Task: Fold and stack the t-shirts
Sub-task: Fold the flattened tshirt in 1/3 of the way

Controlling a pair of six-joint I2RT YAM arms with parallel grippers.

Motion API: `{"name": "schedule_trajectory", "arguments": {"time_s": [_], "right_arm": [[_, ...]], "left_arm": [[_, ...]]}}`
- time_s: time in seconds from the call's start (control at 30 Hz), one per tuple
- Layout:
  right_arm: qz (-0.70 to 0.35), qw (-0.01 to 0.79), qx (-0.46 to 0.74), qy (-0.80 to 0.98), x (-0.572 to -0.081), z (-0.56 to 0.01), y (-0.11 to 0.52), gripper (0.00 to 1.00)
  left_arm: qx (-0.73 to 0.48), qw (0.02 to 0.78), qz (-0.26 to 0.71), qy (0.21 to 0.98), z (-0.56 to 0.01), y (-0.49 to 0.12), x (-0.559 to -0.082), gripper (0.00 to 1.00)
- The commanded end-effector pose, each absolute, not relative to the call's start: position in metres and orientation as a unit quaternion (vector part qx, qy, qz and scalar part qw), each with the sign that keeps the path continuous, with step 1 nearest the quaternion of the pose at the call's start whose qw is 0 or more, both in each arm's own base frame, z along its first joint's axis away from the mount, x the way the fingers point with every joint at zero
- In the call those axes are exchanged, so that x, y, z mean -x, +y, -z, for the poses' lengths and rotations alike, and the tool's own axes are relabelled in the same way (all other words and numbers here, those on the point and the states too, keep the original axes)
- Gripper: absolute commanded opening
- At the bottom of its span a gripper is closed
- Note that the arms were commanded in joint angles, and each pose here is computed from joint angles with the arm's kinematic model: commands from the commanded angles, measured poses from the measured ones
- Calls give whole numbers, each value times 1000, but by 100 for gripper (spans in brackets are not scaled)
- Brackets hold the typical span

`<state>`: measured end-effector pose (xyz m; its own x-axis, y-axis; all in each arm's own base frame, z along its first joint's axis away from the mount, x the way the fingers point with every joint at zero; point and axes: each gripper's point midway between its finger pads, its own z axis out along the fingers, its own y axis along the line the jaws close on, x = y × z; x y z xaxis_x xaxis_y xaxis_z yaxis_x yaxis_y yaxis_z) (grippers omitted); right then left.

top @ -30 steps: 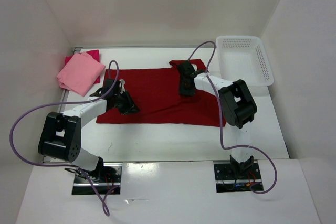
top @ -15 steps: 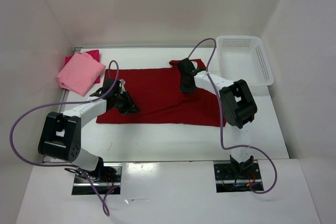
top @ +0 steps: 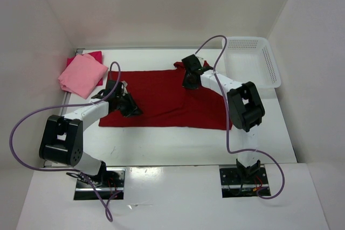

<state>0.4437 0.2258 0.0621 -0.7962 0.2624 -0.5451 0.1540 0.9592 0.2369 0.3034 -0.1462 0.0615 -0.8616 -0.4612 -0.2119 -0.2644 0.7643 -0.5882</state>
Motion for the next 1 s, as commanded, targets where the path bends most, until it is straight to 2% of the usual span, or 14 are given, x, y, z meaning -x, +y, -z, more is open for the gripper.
{"name": "schedule_trajectory", "arguments": {"time_s": [0.0, 0.1, 0.2, 0.33, 0.37, 0.47, 0.53, 0.57, 0.63, 0.67, 0.8, 0.97], "right_arm": [[-140, 336, -144, 920, -473, -82, 239, 7], [-171, 327, -155, 916, -476, -83, 247, 7], [-195, 311, -144, 919, -473, -83, 258, 25], [-219, 326, -147, 908, -471, -105, 251, 38], [-221, 329, -146, 906, -469, -110, 250, 44], [-209, 346, -146, 903, -458, -128, 233, 47], [-210, 354, -152, 899, -439, -137, 222, 40], [-213, 356, -156, 896, -433, -139, 219, 27], [-209, 347, -172, 898, -413, -123, 209, 13], [-207, 353, -174, 896, -408, -125, 205, 2], [-199, 303, -158, 919, -396, -82, 209, 0], [-195, 275, -150, 929, -409, -57, 221, 0]], "left_arm": [[224, 195, 280, 913, -73, -134, -324, 25], [233, 202, 277, 910, -78, -130, -328, 25], [242, 210, 276, 906, -82, -127, -334, 26], [242, 210, 276, 906, -82, -127, -334, 26], [240, 215, 278, 905, -86, -127, -334, 26], [234, 220, 290, 902, -95, -130, -333, 27], [223, 218, 293, 904, -95, -137, -328, 27], [221, 212, 289, 907, -89, -136, -323, 27], [220, 215, 290, 906, -87, -136, -324, 27], [224, 201, 284, 910, -76, -135, -319, 27], [222, 195, 291, 910, -74, -139, -325, 27], [212, 195, 293, 912, -74, -140, -327, 27]]}}
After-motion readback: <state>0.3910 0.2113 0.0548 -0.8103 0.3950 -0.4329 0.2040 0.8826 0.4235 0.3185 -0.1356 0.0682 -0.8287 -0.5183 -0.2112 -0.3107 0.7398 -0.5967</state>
